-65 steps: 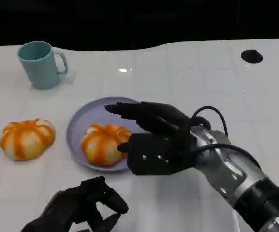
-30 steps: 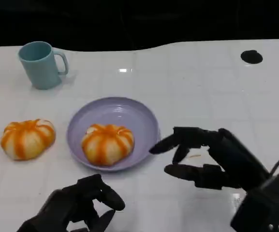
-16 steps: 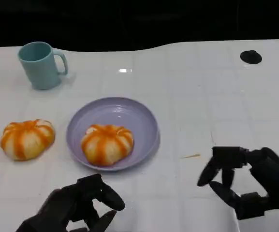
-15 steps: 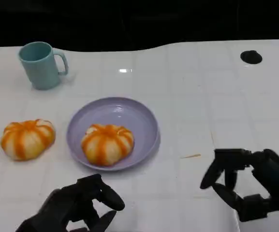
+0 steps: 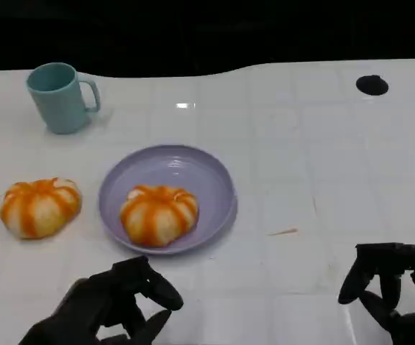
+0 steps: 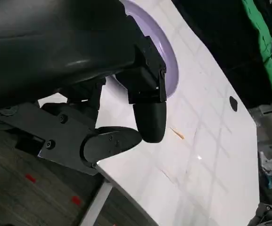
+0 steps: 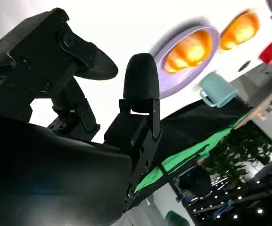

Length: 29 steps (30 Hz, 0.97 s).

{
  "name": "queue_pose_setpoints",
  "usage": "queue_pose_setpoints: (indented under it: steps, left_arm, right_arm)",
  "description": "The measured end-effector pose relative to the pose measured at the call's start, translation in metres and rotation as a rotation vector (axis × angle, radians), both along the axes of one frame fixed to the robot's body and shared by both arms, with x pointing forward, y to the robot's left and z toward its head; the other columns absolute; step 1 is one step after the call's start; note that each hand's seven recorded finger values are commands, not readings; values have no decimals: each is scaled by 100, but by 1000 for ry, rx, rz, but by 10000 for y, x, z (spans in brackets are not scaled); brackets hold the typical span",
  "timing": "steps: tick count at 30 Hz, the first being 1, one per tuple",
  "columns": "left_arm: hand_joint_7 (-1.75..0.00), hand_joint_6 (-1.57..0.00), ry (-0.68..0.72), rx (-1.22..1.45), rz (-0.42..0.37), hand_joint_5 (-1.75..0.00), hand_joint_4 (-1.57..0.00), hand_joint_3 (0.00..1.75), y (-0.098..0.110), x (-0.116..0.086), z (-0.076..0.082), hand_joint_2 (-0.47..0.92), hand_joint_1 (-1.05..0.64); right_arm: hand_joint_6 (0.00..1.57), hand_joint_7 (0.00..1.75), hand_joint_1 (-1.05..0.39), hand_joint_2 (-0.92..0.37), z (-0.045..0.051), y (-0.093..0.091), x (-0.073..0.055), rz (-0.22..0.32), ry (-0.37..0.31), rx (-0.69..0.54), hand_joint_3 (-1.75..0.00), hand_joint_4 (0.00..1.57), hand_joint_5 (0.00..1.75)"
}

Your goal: Grasp the bread from the table and place it into the plate.

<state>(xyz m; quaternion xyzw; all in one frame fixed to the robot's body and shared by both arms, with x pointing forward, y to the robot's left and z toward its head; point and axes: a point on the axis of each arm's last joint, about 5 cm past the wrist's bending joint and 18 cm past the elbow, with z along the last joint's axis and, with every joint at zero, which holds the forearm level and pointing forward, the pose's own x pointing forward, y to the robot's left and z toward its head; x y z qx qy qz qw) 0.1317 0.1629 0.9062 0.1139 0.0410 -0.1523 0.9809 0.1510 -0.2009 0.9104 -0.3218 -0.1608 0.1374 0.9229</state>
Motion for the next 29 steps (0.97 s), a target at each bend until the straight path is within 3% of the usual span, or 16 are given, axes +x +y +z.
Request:
queue_pose_setpoints:
  steps: [10,29]
  left_arm:
    - [-125,-64,6,-23,9,-175,-62,64,25,1,-14,80,-19]
    - [-125,-65,13,-23,11,-175,-62,64,66,-1,-25,80,-19]
  right_arm:
    - [92,123,-6,-30,-111,39,-17,-66,11,6,-127,90,175]
    - [91,121,-6,-26,-128,134,7,-42,3,12,-127,91,175]
